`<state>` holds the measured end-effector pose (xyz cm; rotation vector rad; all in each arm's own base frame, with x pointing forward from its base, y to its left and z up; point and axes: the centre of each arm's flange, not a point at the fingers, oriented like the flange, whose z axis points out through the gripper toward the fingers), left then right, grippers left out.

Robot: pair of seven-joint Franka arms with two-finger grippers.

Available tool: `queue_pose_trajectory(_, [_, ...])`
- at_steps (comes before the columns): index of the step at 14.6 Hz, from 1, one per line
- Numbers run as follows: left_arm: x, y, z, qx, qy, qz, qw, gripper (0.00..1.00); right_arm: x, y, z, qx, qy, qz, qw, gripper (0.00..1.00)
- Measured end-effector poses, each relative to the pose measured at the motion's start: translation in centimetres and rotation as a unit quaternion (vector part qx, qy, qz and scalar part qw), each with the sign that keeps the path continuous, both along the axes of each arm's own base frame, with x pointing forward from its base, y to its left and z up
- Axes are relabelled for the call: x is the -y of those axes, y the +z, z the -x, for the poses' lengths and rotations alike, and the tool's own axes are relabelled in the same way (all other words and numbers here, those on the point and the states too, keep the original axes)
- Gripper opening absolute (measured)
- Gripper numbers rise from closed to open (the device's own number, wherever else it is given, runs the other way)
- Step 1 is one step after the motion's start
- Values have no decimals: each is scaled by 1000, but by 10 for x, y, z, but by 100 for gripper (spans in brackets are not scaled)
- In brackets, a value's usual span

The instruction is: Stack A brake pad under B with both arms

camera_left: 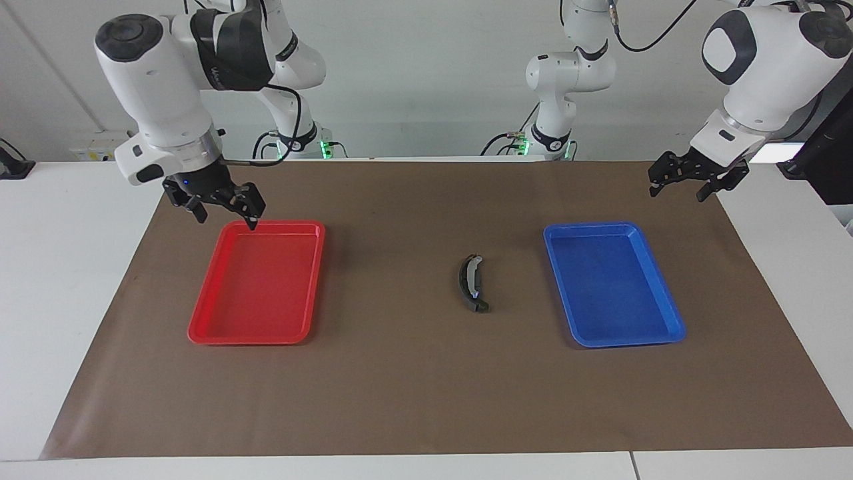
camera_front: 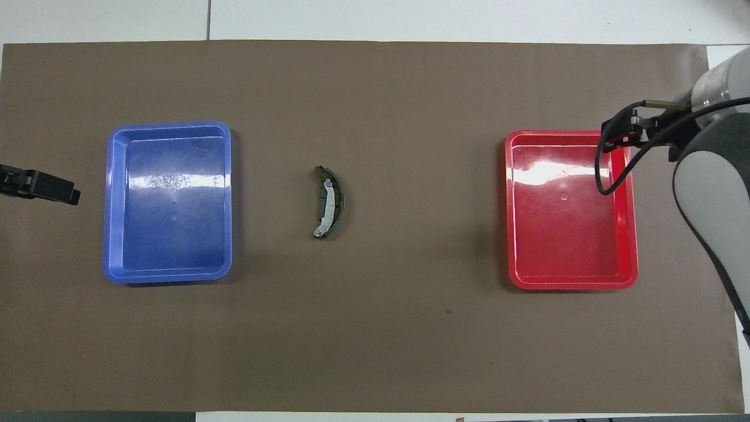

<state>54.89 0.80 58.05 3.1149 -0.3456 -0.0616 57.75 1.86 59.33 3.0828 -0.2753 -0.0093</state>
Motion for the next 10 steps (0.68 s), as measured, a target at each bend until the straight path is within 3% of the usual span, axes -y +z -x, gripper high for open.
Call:
queue_pose_trajectory(5, [0,1,-2,8,0,0,1000,99,56,32,35,-22,-6,-4,1000,100])
queue_pose_trajectory(10, [-1,0,-2,7,1,0,1000,99,35,35,40,-28,14,-3,1000,100])
